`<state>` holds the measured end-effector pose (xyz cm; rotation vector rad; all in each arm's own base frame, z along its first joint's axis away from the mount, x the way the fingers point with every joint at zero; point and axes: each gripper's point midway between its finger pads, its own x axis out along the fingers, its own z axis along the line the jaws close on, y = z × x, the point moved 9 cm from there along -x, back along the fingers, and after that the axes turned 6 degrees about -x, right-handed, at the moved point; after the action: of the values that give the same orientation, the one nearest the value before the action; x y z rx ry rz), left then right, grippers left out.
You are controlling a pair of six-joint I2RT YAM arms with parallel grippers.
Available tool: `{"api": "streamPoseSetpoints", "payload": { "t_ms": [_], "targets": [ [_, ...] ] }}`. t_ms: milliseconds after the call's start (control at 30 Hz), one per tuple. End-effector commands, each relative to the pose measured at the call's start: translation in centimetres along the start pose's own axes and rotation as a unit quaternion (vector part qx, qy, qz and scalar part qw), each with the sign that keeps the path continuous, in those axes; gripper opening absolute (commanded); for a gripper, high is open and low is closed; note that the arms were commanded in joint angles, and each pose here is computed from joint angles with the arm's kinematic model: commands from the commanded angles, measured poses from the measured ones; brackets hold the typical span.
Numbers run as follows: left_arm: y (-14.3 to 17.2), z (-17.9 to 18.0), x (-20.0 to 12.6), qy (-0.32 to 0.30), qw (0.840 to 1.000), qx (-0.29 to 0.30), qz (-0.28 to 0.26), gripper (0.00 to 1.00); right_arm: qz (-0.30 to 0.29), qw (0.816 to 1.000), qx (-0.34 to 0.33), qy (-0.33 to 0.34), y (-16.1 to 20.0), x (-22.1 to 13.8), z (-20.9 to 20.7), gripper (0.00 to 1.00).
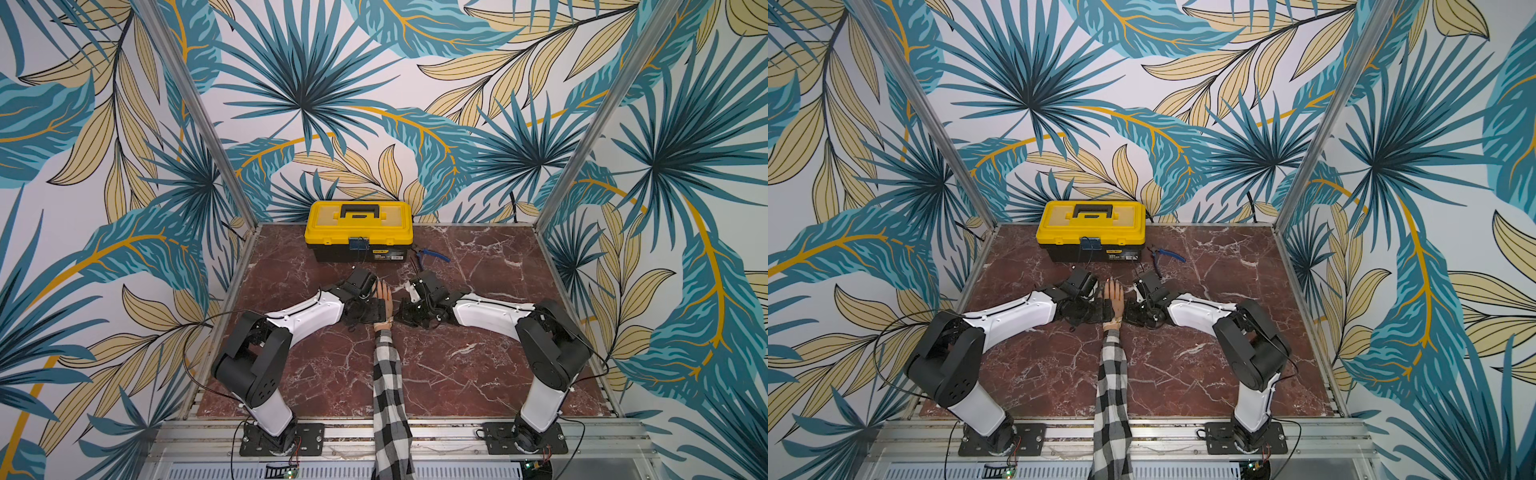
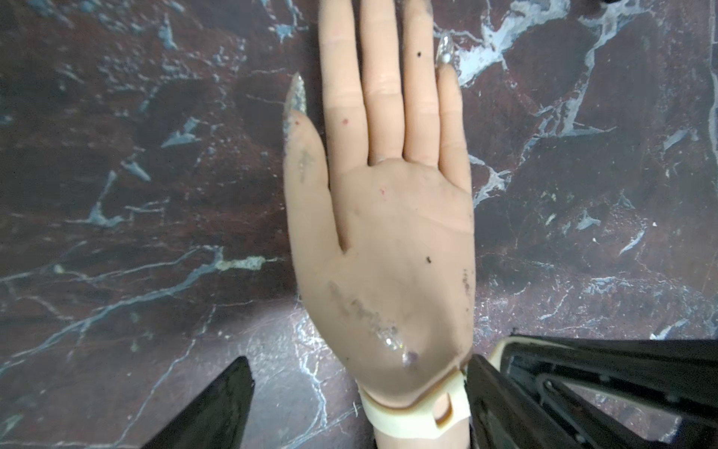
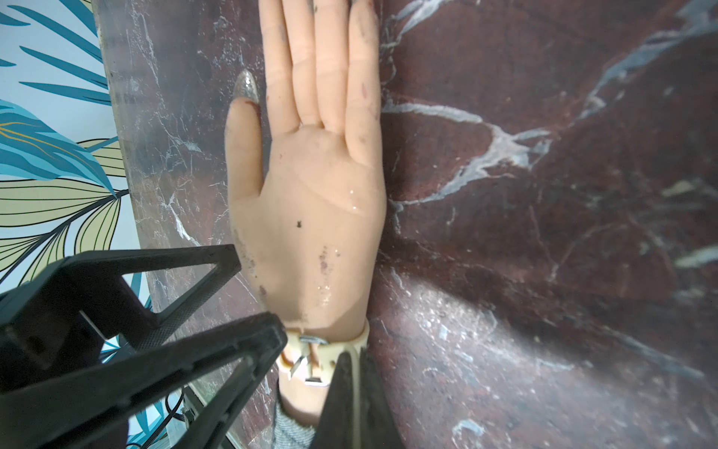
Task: Take off the watch
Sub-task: Untie the watch from the hand.
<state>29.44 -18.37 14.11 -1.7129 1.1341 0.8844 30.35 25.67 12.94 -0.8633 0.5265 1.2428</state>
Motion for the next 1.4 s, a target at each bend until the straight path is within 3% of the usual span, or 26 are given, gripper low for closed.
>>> {"api": "streamPoseSetpoints", "payload": {
  "t_ms": [0, 267, 600, 800, 1367],
  "targets": [
    [0.4, 0.5, -0.2, -0.004, 1.000, 0.001, 0.006, 0.87, 0.002, 1.000, 0.005, 0.011, 0.3, 0.8, -0.7, 0.00],
    [0.4, 0.5, -0.3, -0.005, 1.000, 0.004, 0.005, 0.87, -0.008, 1.000, 0.001, -0.004, -0.2, -0.5, 0.4, 0.07],
    [-0.9, -1.3, -2.3, 0.033, 0.999, 0.007, -0.021, 0.89, -0.007, 1.000, 0.003, -0.010, -0.5, -0.3, 0.7, 0.06],
    [-0.8, -2.6, -1.2, 0.034, 0.999, 0.020, -0.007, 0.89, -0.004, 1.000, 0.006, -0.008, -0.4, 0.2, 0.4, 0.04],
    [0.0, -1.2, 0.8, -0.006, 1.000, 0.021, 0.007, 0.89, -0.004, 1.000, 0.004, -0.001, -0.3, 0.2, 0.2, 0.02]
  ]
}}
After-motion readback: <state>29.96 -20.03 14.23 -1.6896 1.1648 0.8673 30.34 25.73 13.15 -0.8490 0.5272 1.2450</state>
